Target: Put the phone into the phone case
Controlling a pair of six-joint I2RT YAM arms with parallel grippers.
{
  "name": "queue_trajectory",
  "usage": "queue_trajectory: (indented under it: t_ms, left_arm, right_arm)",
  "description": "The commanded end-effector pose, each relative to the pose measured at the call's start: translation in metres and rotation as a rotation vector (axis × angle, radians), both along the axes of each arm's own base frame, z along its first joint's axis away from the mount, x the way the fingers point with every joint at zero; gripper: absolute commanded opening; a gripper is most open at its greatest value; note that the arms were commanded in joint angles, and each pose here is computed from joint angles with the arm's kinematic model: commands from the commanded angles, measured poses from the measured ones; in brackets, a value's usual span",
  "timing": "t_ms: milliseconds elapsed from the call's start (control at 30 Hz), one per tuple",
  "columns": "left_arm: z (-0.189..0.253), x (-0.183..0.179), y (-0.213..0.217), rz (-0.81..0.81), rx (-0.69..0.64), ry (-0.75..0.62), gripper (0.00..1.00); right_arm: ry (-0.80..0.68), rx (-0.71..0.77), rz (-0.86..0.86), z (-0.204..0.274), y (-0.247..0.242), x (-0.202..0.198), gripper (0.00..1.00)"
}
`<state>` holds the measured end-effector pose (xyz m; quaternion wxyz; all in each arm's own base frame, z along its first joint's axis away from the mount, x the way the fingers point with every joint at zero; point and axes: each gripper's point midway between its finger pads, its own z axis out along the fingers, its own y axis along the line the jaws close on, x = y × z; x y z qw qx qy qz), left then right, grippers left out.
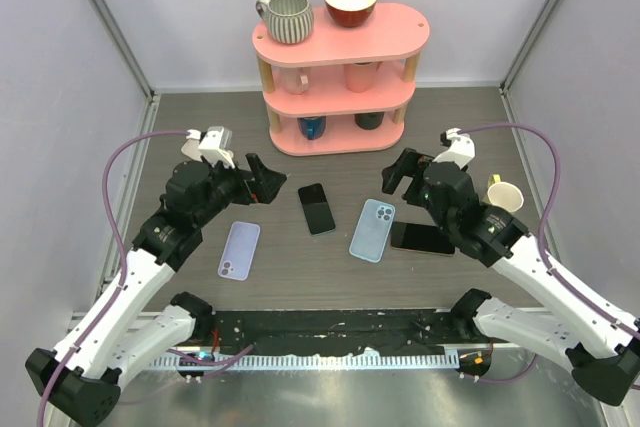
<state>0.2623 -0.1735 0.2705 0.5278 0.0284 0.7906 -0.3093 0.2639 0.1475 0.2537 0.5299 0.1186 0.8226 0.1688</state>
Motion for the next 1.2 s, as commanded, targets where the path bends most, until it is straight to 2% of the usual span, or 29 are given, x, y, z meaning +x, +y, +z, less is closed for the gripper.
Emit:
queue_trajectory:
  t_ms: [0, 267, 667, 867, 1033, 1167]
  left_arm:
    - [0.018, 0.005, 0.001, 0.015, -0.017, -0.055, 1.00]
    - [0.013, 0.009, 0.004, 0.037, -0.002, -0.045, 1.00]
    - [0.000, 0.016, 0.008, 0.074, 0.038, 0.005, 1.00]
    - [-0.017, 0.031, 0.042, 0.283, 0.112, 0.050, 0.99]
    - [-0.032, 0.036, 0.059, 0.380, 0.174, 0.082, 0.98]
    - [-0.043, 0.035, 0.067, 0.486, 0.125, 0.189, 0.93]
  right_arm:
    - [-0.062, 0.061, -0.042, 0.024, -0.006, 0.000, 1.00]
    - [-0.056, 0.076, -0.066, 0.019, -0.011, -0.002, 1.00]
    - [0.113, 0.038, -0.206, -0.037, -0.022, -0.004, 0.99]
    - [0.147, 0.021, -0.217, -0.047, -0.022, -0.003, 0.97]
    - [0.174, 0.009, -0.269, -0.058, -0.029, -0.006, 0.94]
    - [0.221, 0.037, -0.246, -0.072, -0.021, -0.011, 0.92]
